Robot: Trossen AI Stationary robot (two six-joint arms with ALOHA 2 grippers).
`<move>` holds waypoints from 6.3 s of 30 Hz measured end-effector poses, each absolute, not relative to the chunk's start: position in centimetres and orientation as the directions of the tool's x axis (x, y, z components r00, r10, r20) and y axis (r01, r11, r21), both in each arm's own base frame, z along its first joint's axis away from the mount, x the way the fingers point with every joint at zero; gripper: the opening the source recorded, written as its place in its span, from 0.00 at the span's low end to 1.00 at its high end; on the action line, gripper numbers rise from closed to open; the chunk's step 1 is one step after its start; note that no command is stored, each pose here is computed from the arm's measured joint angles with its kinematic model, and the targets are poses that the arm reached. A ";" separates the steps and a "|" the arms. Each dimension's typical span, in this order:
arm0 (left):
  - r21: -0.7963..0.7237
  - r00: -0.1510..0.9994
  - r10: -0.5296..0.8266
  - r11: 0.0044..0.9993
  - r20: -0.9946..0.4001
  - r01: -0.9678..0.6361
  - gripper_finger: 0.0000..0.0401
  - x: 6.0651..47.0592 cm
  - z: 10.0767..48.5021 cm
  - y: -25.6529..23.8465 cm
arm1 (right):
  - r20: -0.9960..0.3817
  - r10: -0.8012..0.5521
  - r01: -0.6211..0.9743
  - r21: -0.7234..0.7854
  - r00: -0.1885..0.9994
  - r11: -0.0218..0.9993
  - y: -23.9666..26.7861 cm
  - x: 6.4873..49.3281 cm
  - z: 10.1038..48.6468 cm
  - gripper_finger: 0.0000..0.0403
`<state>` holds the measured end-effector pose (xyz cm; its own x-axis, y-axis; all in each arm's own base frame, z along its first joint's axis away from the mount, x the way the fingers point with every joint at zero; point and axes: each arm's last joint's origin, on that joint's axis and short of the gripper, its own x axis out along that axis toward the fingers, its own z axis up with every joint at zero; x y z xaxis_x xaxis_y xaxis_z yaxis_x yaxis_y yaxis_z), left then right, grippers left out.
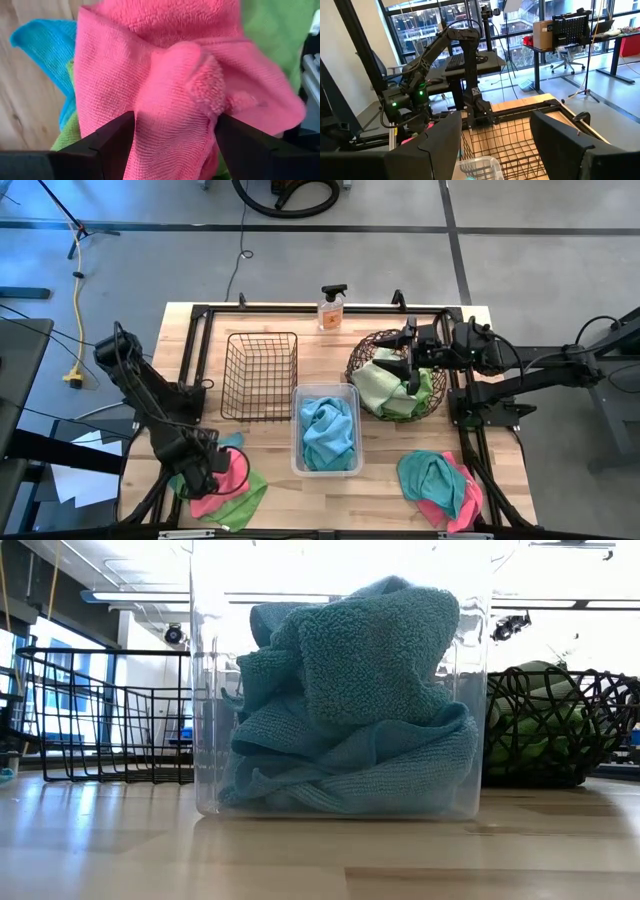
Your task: Sort microfiber towel by color & place in baskets
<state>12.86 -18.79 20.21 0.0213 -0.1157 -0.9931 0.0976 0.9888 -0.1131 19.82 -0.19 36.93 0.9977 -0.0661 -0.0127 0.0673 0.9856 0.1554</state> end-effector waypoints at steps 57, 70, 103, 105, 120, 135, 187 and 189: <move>-0.254 0.973 0.023 0.964 -0.230 -0.083 0.00 13.1 47.7 -3.2 | 0.056 -0.093 0.080 0.191 0.994 0.978 -0.3 20.0 37.5 0.59; 0.032 0.986 0.049 0.999 -0.161 -0.044 0.00 23.3 46.7 0.1 | 0.203 -0.004 -0.031 0.171 0.979 0.985 0.0 23.6 37.5 0.59; -0.141 0.988 -0.010 0.989 0.152 0.032 0.00 25.0 40.3 1.5 | 0.181 -0.020 0.012 0.046 0.983 0.999 0.0 23.4 40.7 0.59; -0.141 0.988 -0.009 0.989 0.152 0.031 0.00 25.0 40.3 1.5 | 0.181 -0.020 0.012 0.046 0.983 0.999 0.0 23.4 40.7 0.59; -0.109 0.979 0.181 0.979 0.098 -0.170 0.00 15.0 42.6 1.9 | 0.142 -0.029 0.022 0.048 0.989 0.999 -0.1 23.5 40.3 0.59; -0.074 0.946 0.299 0.948 -0.124 -0.310 0.00 14.4 40.5 2.2 | 0.139 -0.069 0.062 0.057 0.988 0.996 -0.2 23.4 40.3 0.59; -0.197 0.593 0.158 0.850 -0.789 -0.488 0.34 17.7 21.8 2.4 | 0.093 -0.068 0.057 0.112 0.993 0.992 -0.2 23.5 39.9 0.59; -0.162 0.557 0.153 0.865 -0.816 -0.475 0.43 17.9 21.9 2.4 | 0.090 -0.067 0.057 0.112 0.994 0.992 -0.2 23.5 39.8 0.59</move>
